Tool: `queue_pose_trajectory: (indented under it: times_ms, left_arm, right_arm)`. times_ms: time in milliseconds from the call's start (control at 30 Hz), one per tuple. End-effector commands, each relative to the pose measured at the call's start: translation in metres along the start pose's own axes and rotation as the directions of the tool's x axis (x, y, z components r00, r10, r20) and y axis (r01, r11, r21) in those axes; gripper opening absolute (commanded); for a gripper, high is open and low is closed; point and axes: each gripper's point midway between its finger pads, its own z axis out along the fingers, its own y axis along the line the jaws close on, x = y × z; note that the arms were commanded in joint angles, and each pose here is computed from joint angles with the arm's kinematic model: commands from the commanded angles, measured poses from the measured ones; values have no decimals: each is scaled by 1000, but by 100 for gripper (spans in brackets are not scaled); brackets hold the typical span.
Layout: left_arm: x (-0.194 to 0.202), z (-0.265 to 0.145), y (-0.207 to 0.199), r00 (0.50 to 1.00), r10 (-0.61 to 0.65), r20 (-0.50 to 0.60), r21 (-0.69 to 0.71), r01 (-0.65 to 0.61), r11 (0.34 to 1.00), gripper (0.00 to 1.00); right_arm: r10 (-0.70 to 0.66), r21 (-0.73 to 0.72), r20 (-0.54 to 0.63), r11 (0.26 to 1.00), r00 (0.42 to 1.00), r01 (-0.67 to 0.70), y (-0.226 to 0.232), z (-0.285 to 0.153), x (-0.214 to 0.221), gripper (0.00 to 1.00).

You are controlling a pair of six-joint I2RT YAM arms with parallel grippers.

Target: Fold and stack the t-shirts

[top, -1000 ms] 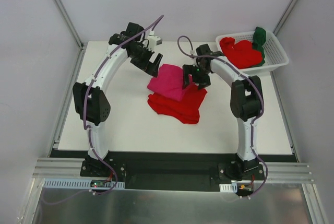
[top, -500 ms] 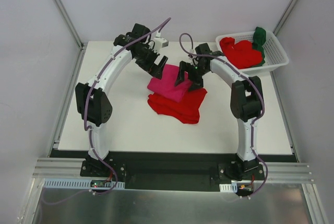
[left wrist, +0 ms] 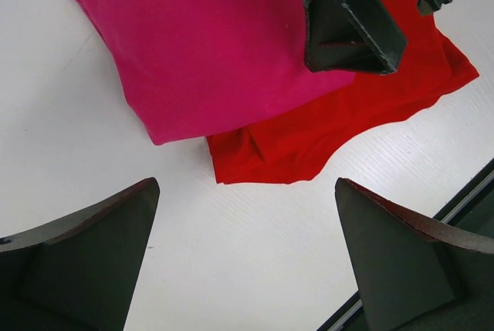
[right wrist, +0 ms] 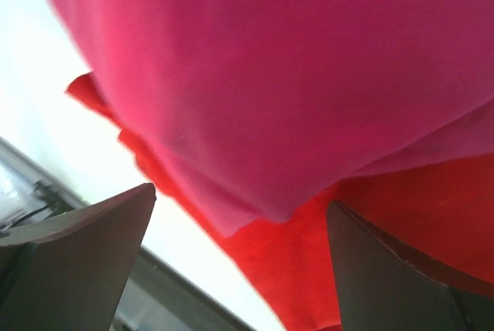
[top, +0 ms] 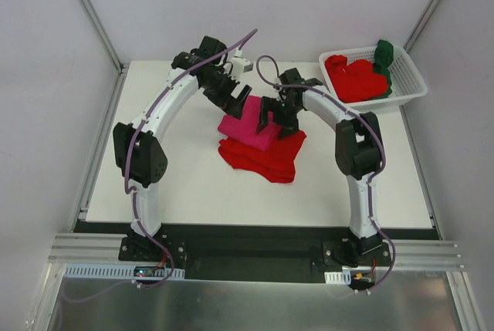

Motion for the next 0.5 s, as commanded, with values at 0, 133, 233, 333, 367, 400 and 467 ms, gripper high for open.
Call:
queue_pose_trajectory:
  times_ms: [0,133,233,333,367,400,467]
  left_arm:
    - [-6,-17,7,999,22,25,-28,-21,999,99]
    - [-8,-28,22,999,-10,52,-49,13,999,99]
    - [-9,-42,40,996,-37,82,-76,44,996,99]
    - [-8,-52,53,994,-53,100,-97,63,993,99]
    - [-8,-54,55,993,-58,106,-102,69,992,99]
    - [-8,-56,57,992,-64,110,-101,75,992,99]
    - [-7,-60,60,991,-71,117,-105,83,991,99]
  right_arm:
    - [-68,131,24,989,997,65,-18,12,-13,96]
    - [-224,221,-18,950,974,223,-33,24,-14,96]
    - [-356,296,-93,882,930,367,-50,30,-15,96]
    - [-443,335,-190,810,876,481,-64,36,-15,96]
    - [-453,350,-202,795,868,496,-68,35,-18,96]
    - [-484,351,-211,774,849,528,-69,34,-22,96]
    - [-501,351,-209,764,840,542,-65,30,-26,96]
